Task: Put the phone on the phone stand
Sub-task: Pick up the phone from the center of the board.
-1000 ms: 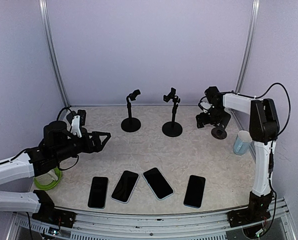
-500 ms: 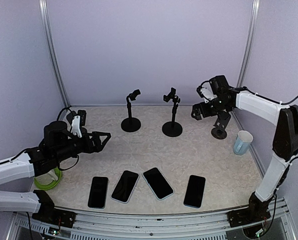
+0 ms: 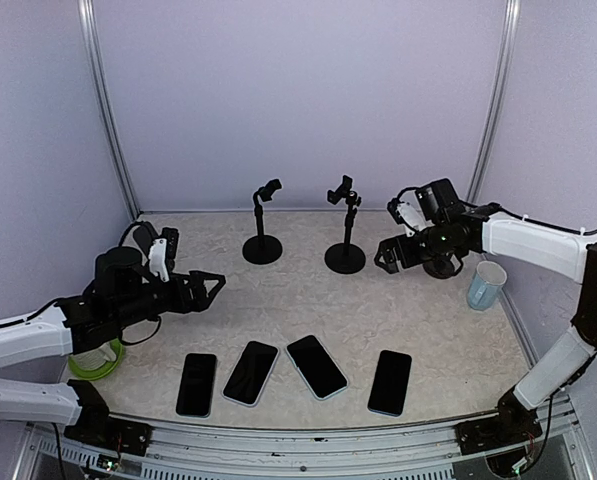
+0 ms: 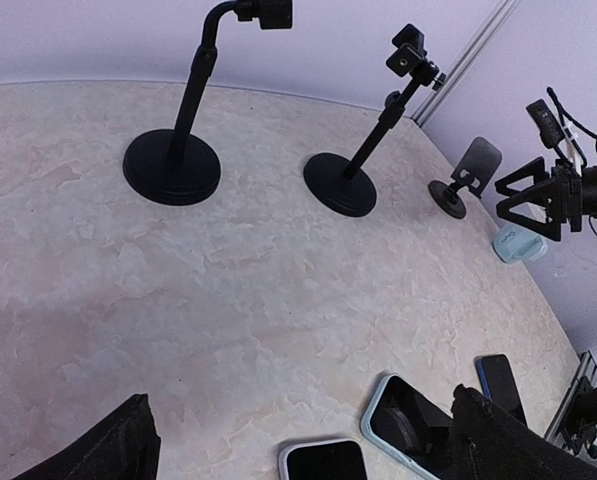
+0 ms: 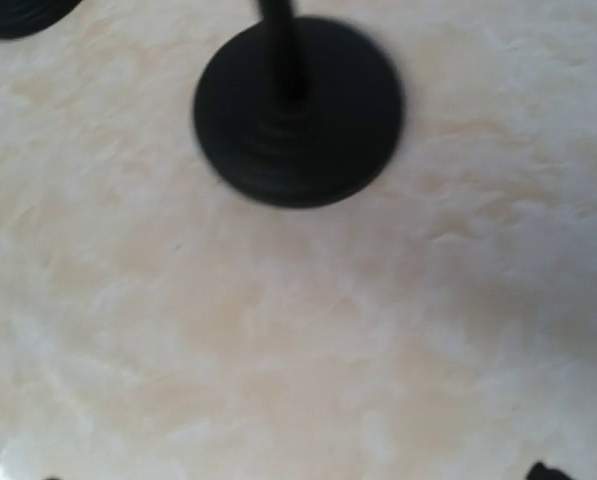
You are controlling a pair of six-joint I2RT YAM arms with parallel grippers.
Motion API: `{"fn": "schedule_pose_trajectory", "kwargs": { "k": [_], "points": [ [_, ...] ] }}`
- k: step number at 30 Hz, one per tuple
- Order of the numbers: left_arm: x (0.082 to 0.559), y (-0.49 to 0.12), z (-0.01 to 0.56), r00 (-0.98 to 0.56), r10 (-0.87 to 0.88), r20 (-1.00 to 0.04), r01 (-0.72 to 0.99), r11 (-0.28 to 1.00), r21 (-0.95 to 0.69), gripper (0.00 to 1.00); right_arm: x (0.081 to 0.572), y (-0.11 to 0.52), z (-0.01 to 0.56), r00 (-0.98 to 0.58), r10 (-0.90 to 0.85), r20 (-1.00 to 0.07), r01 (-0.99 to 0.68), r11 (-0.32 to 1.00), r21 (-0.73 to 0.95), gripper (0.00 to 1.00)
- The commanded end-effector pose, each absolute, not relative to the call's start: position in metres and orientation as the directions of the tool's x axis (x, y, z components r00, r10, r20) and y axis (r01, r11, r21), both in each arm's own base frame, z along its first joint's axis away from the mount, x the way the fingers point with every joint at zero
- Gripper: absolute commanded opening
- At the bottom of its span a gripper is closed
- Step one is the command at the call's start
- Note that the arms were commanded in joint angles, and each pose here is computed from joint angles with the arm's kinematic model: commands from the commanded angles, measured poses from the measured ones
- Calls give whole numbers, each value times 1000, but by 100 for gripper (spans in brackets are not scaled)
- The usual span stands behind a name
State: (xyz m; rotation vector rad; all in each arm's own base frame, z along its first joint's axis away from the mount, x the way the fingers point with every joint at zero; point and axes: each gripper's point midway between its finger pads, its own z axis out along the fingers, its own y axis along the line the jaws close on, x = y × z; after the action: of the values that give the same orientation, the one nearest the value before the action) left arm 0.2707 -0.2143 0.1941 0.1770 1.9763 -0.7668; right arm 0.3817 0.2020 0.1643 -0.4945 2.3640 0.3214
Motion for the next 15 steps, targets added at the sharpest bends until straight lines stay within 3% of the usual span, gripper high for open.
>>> {"fn": "schedule_pose_trajectory", "kwargs": {
  "k": [1, 15],
  "points": [
    [265, -214, 173, -564, -150, -812, 402, 809, -429, 99, 365, 214, 161, -680, -272, -681, -454, 885, 100, 100],
    [235, -231, 141, -654, -22, -756, 441, 801, -405, 99, 324, 260, 130, -671, -417, -613, -570, 819, 66, 100]
  ]
}}
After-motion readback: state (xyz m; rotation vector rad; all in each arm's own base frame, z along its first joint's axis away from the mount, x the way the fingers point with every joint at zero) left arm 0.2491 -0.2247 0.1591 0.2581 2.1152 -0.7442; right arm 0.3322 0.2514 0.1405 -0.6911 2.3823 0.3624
